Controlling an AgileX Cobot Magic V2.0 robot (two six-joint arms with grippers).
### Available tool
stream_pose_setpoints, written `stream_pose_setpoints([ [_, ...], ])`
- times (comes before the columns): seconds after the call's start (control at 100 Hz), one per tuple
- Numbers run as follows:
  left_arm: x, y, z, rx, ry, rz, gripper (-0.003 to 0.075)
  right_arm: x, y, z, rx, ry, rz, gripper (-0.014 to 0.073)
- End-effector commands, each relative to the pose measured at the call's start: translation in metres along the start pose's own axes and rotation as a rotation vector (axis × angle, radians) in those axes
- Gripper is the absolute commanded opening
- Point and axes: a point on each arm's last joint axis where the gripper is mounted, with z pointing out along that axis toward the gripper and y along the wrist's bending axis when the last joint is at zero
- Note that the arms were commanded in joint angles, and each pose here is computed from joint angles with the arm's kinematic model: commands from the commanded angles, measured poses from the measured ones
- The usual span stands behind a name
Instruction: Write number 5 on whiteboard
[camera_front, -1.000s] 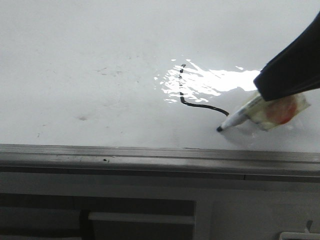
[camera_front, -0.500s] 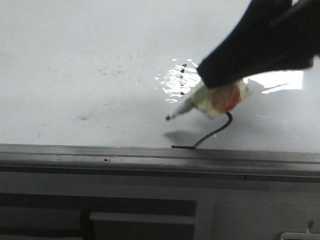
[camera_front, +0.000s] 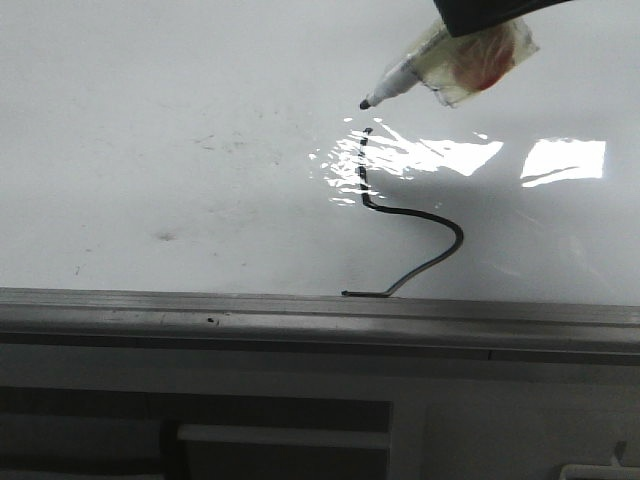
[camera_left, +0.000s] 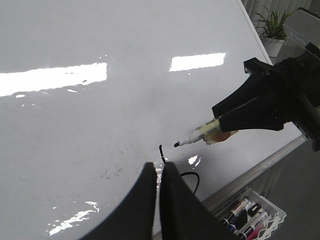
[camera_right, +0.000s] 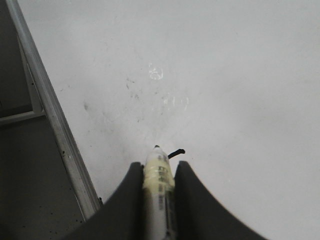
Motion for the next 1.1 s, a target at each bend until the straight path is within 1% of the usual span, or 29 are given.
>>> stream_pose_setpoints([
  [0.0,-0.014,0.002,-0.001,-0.028,-0.072,-0.02,-0.002,-0.014,-0.01,-0.004,0.068,-0.077,-0.006,-0.0042],
  [0.41,-0.013,0.002,-0.001,-0.027,-0.071,-0.021,-0.002,-0.007,-0.009,0.013,0.045,-0.02,-0.003,-0.0042],
  [0.74,-0.013,0.002,-0.001,-0.026,-0.07,-0.021,-0.002,-0.002,-0.02,0.012,0.089,0.005,0.018,-0.0042],
  [1.09,-0.013,0.002,-0.001,-0.026,-0.07,-0.021,-0.002,-0.001,-0.019,0.013,0.073,0.015,0.029,-0.0042],
])
